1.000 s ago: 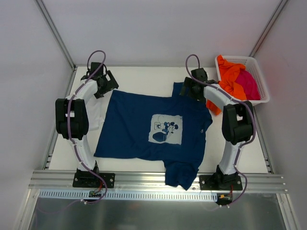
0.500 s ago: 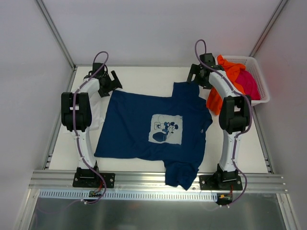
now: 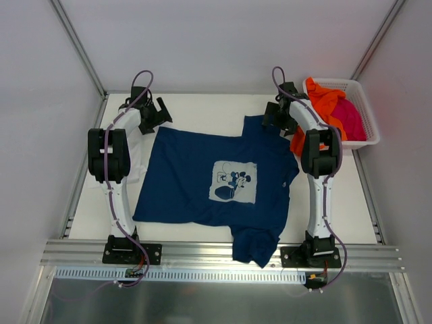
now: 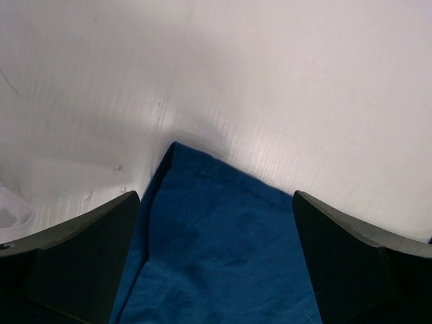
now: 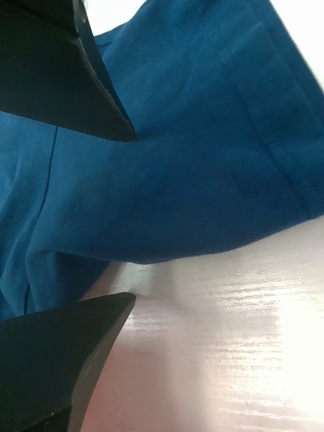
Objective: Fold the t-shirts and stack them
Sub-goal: Grap the side of the flattened tshirt furthest away from the robot with both arms
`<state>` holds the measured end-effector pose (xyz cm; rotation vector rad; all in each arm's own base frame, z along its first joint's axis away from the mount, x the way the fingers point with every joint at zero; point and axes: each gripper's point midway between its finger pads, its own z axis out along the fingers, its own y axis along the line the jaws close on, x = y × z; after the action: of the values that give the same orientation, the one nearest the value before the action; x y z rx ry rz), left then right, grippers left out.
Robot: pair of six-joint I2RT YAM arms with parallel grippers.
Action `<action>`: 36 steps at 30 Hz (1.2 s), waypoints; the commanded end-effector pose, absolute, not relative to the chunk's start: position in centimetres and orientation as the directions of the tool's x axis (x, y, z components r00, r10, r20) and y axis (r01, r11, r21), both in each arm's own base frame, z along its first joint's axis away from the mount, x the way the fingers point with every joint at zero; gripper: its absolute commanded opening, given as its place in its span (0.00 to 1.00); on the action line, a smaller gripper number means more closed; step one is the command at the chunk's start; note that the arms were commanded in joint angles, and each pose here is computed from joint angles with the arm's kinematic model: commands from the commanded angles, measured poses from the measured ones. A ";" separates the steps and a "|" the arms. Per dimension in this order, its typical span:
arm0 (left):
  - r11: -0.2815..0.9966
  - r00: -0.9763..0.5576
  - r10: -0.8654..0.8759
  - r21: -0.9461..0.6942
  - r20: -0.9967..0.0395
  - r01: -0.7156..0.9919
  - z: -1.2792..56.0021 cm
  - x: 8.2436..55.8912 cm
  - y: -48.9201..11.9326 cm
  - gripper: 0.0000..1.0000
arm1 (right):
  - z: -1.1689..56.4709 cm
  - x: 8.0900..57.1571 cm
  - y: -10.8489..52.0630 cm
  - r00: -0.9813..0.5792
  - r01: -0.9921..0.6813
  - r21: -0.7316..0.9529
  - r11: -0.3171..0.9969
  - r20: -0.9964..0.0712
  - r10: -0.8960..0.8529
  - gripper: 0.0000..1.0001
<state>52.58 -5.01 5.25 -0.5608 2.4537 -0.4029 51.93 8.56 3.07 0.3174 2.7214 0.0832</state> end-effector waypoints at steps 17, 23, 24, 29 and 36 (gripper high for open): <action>0.887 -0.750 -0.432 -0.385 -0.501 -0.254 5.2 55.3 -7.0 0.92 | 3.5 50.9 10.0 -0.918 0.178 0.200 0.964 -0.318 0.236 0.59; 0.893 -0.762 -0.420 -0.374 -0.492 -0.251 4.8 55.2 -7.2 0.73 | 2.7 50.5 10.4 -0.926 0.172 0.216 0.961 -0.297 0.232 0.41; 0.894 -0.763 -0.421 -0.368 -0.491 -0.256 4.8 55.1 -7.2 0.72 | 2.5 50.4 10.5 -0.928 0.171 0.218 0.961 -0.293 0.232 0.39; 0.908 -0.754 -0.410 -0.311 -0.513 -0.282 5.4 54.6 -6.3 0.69 | 1.8 50.1 10.9 -0.932 0.173 0.239 0.956 -0.274 0.237 0.32; 0.917 -0.752 -0.396 -0.266 -0.527 -0.296 5.7 54.3 -5.5 0.53 | 1.4 49.7 11.4 -0.935 0.171 0.256 0.951 -0.262 0.239 0.21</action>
<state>53.89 -5.68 3.35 -0.5280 2.5092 -0.2699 51.40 8.84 2.34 0.3139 2.7544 0.2113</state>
